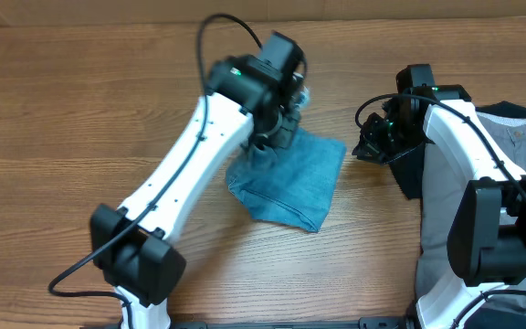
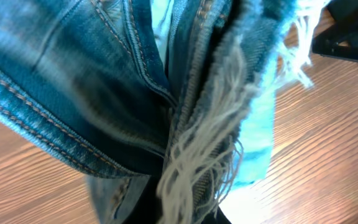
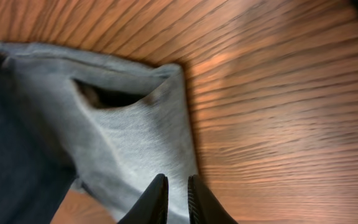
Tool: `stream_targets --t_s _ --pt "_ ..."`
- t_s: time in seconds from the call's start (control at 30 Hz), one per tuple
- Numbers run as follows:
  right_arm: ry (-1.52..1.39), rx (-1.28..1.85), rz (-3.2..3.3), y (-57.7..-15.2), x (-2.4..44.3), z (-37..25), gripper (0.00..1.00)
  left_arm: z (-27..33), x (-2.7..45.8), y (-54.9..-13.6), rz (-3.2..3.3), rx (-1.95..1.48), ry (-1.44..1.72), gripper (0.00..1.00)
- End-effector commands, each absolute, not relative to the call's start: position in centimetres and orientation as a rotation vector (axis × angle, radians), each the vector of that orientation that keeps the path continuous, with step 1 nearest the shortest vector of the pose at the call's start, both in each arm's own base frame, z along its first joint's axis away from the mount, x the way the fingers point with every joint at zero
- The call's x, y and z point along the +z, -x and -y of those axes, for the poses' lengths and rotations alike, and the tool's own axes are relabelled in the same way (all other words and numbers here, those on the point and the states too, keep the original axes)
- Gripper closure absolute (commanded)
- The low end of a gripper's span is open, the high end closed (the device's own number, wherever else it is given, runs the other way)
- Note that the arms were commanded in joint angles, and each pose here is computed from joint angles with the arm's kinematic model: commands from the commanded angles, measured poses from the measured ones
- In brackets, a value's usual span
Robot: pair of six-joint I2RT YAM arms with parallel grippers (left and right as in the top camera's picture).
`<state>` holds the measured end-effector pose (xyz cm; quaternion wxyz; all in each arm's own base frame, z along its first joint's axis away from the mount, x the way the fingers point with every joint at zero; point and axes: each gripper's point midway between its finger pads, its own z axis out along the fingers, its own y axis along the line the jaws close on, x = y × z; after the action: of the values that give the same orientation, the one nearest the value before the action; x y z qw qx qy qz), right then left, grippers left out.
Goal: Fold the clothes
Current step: 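Lift the jeans' left end with the left gripper and fold it rightward, then press and square the folded jeans bundle with both grippers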
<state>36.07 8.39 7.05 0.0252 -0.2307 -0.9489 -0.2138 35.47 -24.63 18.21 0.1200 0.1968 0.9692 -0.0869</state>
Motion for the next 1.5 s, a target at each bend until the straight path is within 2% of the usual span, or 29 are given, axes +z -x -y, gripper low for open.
stream_targets --t_s 0.0,0.07,0.17,0.27,0.37,0.47,0.63,0.67,0.73,0.77,0.87,0.9,1.03,1.13,1.2,1.3,1.47 --pt "0.709 -0.533 2.995 -36.2 6.5 -7.0 0.84 27.4 13.7 -33.3 -2.953 -0.312 -0.523 0.95" --pt "0.716 -0.473 3.009 -36.1 6.3 -6.3 0.84 28.2 12.1 -32.4 -2.982 -0.298 -0.543 0.89" --pt "0.731 -0.437 3.019 -36.2 6.2 -5.7 0.83 29.6 10.5 -30.8 -3.029 -0.315 -0.594 0.87" --pt "0.755 -0.438 3.015 -36.3 6.2 -5.1 0.83 30.7 10.0 -29.7 -3.047 -0.346 -0.649 0.60" --pt "0.698 -0.533 3.011 -36.4 6.6 -5.5 0.85 30.1 11.2 -29.2 -3.041 -0.343 -0.774 0.52" --pt "0.437 -0.800 3.040 -37.1 8.8 -7.6 0.84 27.1 14.5 -31.4 -3.024 -0.229 -0.718 0.48" --pt "0.278 -1.078 3.064 -38.0 13.9 -10.1 0.79 21.9 20.1 -36.7 -2.930 -0.193 -0.479 0.27" --pt "0.224 -1.130 3.068 -38.0 14.9 -10.8 0.78 21.0 20.5 -37.5 -2.922 -0.206 -0.435 0.25" --pt "0.151 -1.176 3.073 -37.5 16.3 -12.3 0.76 19.4 20.6 -38.5 -2.929 -0.238 -0.362 0.29" --pt "0.106 -1.179 3.075 -37.1 16.7 -13.2 0.75 18.6 20.2 -38.8 -2.949 -0.252 -0.324 0.36" --pt "-0.035 -1.172 3.047 -35.5 17.0 -16.5 0.74 17.6 18.3 -38.8 -3.013 -0.345 -0.287 0.47" --pt "-0.086 -1.129 3.039 -34.9 16.3 -18.0 0.74 18.2 17.2 -38.5 -3.033 -0.450 -0.338 0.52" --pt "-0.022 -0.753 3.106 -34.1 12.0 -19.5 0.74 20.1 13.0 -36.9 -3.092 -0.661 -0.451 0.57" --pt "-0.004 -0.569 3.070 -32.6 8.3 -20.0 0.75 20.7 9.9 -35.3 -3.152 -0.751 -0.476 0.66" --pt "0.038 -0.480 2.988 -30.7 5.6 -19.7 0.74 20.7 8.0 -34.4 -3.184 -0.785 -0.499 0.66" --pt "0.230 -0.256 2.828 -27.1 1.7 -17.2 0.75 20.3 6.6 -33.6 -3.204 -0.785 -0.545 0.51" --pt "0.302 -0.104 2.695 -23.8 -2.2 -14.7 0.75 20.2 6.2 -33.7 -3.186 -0.783 -0.573 0.39"
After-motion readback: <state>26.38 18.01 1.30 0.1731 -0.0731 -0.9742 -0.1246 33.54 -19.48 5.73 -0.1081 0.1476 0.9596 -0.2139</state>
